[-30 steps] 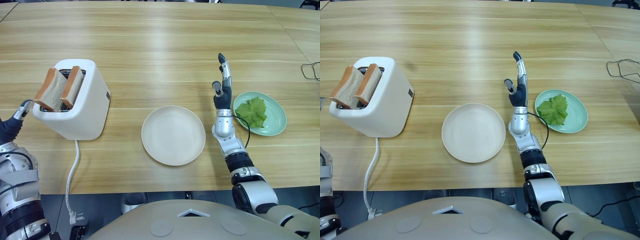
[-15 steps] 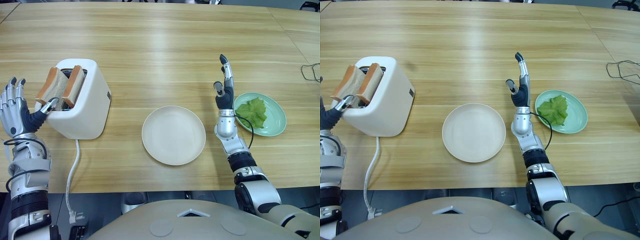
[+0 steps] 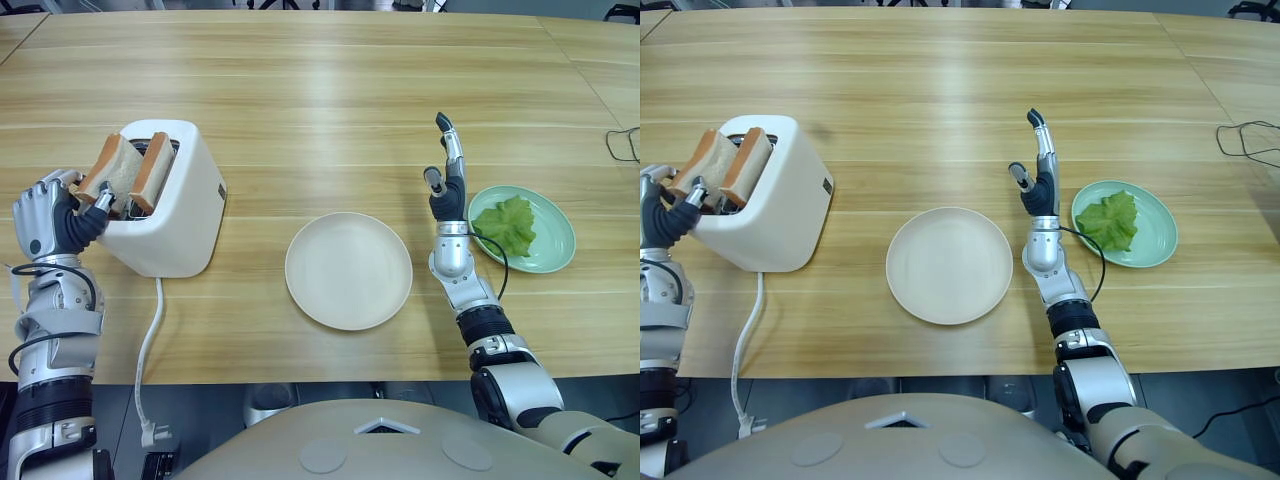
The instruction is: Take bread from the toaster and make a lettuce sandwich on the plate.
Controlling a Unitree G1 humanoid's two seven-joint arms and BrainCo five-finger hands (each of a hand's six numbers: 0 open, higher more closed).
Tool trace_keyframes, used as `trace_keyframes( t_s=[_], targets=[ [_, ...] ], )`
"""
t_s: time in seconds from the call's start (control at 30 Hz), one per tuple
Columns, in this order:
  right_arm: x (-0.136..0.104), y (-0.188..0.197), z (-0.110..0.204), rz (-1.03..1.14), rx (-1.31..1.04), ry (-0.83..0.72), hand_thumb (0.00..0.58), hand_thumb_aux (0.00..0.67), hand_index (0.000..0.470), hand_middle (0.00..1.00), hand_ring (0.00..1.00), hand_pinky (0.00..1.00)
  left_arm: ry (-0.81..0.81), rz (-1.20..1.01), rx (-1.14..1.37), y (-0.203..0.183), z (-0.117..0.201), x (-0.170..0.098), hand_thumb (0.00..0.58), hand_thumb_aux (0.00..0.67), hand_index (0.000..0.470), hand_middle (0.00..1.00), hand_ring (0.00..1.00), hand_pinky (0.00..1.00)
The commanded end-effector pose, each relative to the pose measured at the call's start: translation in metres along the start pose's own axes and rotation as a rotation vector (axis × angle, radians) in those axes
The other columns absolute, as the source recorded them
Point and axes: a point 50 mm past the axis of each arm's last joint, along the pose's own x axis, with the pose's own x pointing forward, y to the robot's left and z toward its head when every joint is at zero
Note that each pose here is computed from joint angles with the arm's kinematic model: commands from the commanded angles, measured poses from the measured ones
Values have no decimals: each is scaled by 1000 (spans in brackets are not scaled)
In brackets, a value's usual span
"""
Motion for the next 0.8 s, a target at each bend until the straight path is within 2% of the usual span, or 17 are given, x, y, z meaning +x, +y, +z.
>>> trace_keyframes(
  t_s=[0.03,0.43,0.7,0.8],
  targets=[
    [0,-2,-2,-3,-9,17,0,0,0,0,0,0,-35,-80,-29,-14,10,-7,580,670,460,1000,1000,1000],
    [-3,0,-5,-40,-1,46,0,0,0,0,0,0,-75,438,-178,44,34,16,580,670,460,1000,1000,1000],
    [-3,-8,-8,-96,-11,66,0,0,0,0,0,0,-224,694,-387,73,74,19,580,670,460,1000,1000,1000],
    [-3,-13,-9,-128,-16,67,0,0,0,0,0,0,-379,648,-580,73,102,15,580,670,460,1000,1000,1000]
  ],
)
